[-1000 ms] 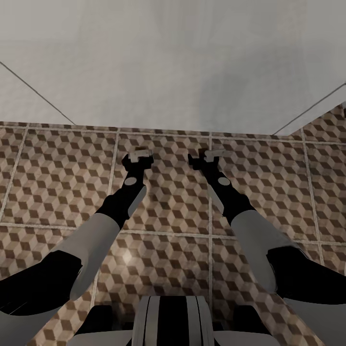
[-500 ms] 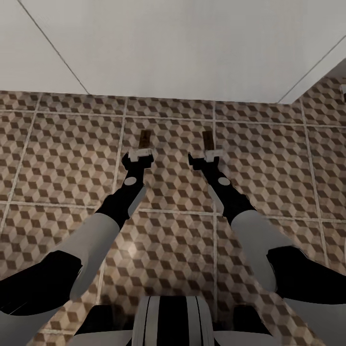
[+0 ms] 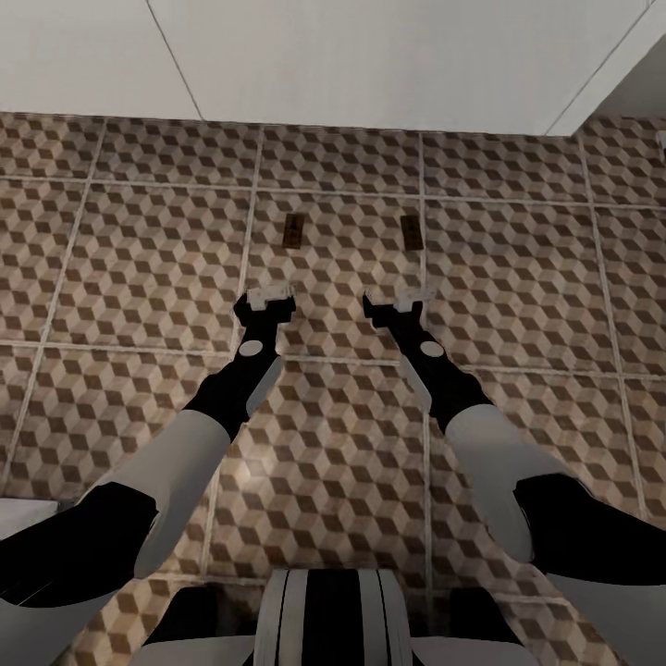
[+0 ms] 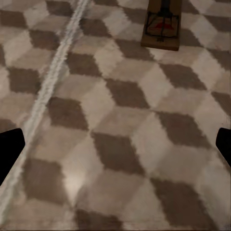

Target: Take the four mousetraps from the cabinet in the bathroom and place them on the bathroom floor. Make sure all four end up on the same floor surface, and ensure that at least two of them are either under or directly next to the same bathroom sink.

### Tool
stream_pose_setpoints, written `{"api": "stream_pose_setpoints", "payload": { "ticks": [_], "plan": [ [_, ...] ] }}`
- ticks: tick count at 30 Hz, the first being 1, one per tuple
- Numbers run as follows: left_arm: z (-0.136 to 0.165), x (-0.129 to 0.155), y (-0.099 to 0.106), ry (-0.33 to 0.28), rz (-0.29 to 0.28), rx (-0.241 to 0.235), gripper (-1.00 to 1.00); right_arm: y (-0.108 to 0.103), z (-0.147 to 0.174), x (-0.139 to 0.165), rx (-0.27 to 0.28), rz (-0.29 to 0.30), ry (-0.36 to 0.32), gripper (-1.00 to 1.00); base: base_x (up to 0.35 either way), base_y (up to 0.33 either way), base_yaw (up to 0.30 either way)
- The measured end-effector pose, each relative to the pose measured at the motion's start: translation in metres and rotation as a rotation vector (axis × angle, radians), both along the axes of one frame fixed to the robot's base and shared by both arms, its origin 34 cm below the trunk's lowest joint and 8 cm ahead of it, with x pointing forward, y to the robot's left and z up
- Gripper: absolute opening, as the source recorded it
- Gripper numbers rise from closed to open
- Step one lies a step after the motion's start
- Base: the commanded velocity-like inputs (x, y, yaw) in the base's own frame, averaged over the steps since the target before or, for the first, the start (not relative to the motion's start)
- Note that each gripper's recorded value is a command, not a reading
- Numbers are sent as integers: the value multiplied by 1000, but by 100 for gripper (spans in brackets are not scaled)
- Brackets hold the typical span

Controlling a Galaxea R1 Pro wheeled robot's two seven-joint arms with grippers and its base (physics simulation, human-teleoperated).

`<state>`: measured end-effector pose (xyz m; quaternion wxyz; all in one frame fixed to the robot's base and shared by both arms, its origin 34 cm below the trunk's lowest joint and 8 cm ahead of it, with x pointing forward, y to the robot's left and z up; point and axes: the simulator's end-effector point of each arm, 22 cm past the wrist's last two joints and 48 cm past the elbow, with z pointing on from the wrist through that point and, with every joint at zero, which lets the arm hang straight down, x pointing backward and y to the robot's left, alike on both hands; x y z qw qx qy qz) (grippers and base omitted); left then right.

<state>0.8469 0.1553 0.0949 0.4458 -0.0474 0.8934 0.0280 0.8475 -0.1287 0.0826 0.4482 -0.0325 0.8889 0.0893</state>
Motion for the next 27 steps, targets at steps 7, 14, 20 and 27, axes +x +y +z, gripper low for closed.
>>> {"api": "stream_pose_setpoints", "payload": {
  "ticks": [7, 14, 20, 27],
  "plan": [
    [3, 2, -1, -8, 0, -3, 100, -2, 0, 0, -2, -1, 0, 100, -322, 106, 0],
    [3, 3, -1, -9, -1, -2, 100, -2, 0, 0, -3, -1, 0, 100, -296, 98, 0],
    [4, 3, -1, -11, -1, -3, 100, -2, 0, 0, -3, -1, 1, 100, -222, 30, 0],
    [8, 6, -2, -21, 0, -6, 100, -2, 0, 0, -3, -1, 1, 100, -75, 6, 0]
  ]
}}
